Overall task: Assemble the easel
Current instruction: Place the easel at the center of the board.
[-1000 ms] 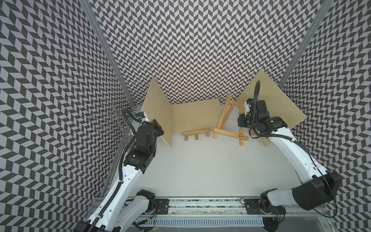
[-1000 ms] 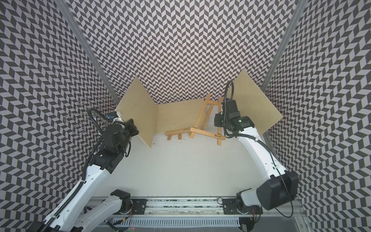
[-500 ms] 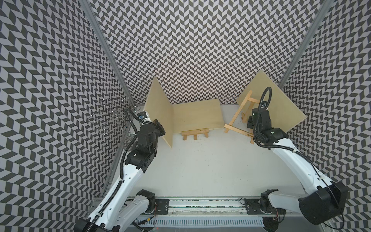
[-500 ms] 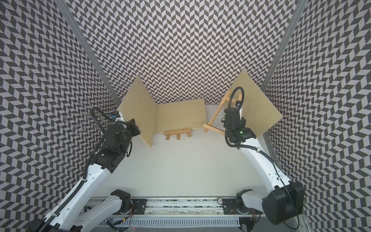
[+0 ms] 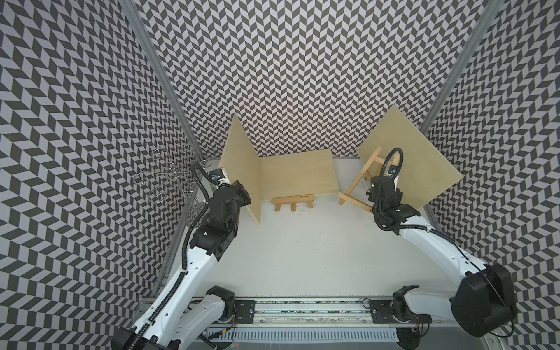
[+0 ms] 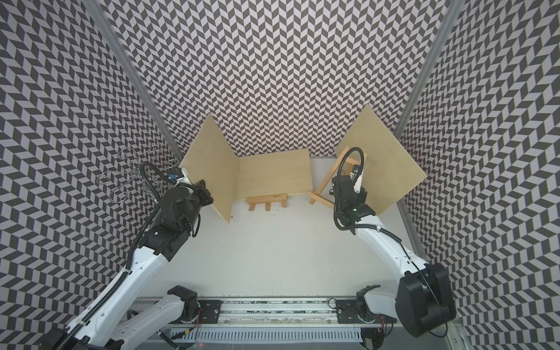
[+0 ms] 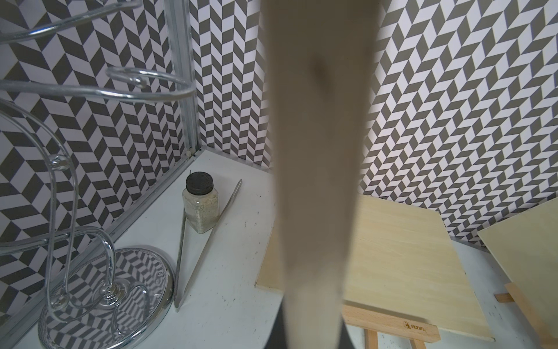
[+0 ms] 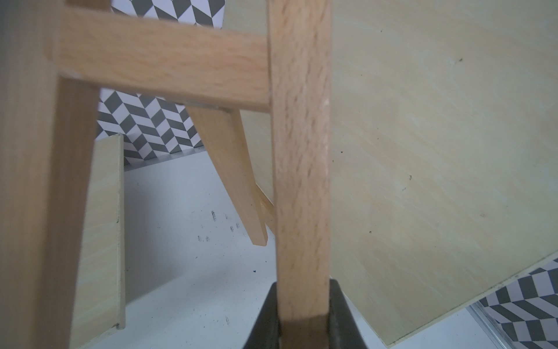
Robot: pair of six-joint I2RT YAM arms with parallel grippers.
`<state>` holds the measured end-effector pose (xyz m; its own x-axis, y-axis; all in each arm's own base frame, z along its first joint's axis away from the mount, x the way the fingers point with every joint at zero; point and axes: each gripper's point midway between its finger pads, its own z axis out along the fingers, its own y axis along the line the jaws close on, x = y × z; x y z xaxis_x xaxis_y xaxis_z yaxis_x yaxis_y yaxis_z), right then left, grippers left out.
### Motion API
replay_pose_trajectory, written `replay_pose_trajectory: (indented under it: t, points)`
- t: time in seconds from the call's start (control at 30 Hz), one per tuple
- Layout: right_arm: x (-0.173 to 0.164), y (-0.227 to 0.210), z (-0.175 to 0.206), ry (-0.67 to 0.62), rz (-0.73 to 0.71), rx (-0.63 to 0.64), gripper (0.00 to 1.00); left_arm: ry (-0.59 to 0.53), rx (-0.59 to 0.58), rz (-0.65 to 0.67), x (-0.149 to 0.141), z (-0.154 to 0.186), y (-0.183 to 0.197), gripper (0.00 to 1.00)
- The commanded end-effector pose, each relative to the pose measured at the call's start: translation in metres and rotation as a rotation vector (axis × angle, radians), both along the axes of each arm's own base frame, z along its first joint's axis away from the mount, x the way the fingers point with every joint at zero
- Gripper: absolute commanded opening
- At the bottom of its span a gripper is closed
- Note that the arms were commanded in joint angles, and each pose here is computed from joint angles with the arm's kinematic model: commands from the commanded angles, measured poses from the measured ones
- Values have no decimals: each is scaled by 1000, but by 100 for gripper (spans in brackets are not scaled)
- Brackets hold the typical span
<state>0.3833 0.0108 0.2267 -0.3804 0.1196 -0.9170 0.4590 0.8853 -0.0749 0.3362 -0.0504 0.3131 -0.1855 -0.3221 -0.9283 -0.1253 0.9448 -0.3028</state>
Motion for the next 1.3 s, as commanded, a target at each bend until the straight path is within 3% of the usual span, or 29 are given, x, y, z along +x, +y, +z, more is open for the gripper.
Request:
replay_pose_trajectory:
  t: [0.0, 0.33, 0.5, 0.6, 0.77, 0.87, 1.07, 1.13, 1.27]
  points:
    - [14, 3, 17, -156, -56, 53, 0, -63, -47, -131, -4, 31, -28, 0]
    - [-12, 29, -55, -73, -96, -4, 0, -64, -45, -124, -5, 31, -27, 0]
    - [-28, 35, -83, -45, -110, 75, 2, -63, -43, -125, -5, 33, -27, 0]
    - [-29, 42, -96, -24, -91, 139, 17, -64, -46, -132, -5, 33, -28, 0]
    - [-26, 67, -108, 63, -3, 265, 54, -59, -56, -141, -5, 33, -31, 0]
    - [-40, 70, -107, 113, 13, 321, 63, -63, -64, -146, -4, 37, -33, 0]
    - [-88, 57, -77, 147, 49, 412, 66, -57, -72, -163, 1, 41, -41, 0]
    - [-97, 69, -56, 132, 174, 444, 66, -51, -79, -173, 2, 42, -46, 0]
    - [-106, 158, 7, 50, 775, 498, 67, -36, -117, -195, 5, 45, -58, 0]
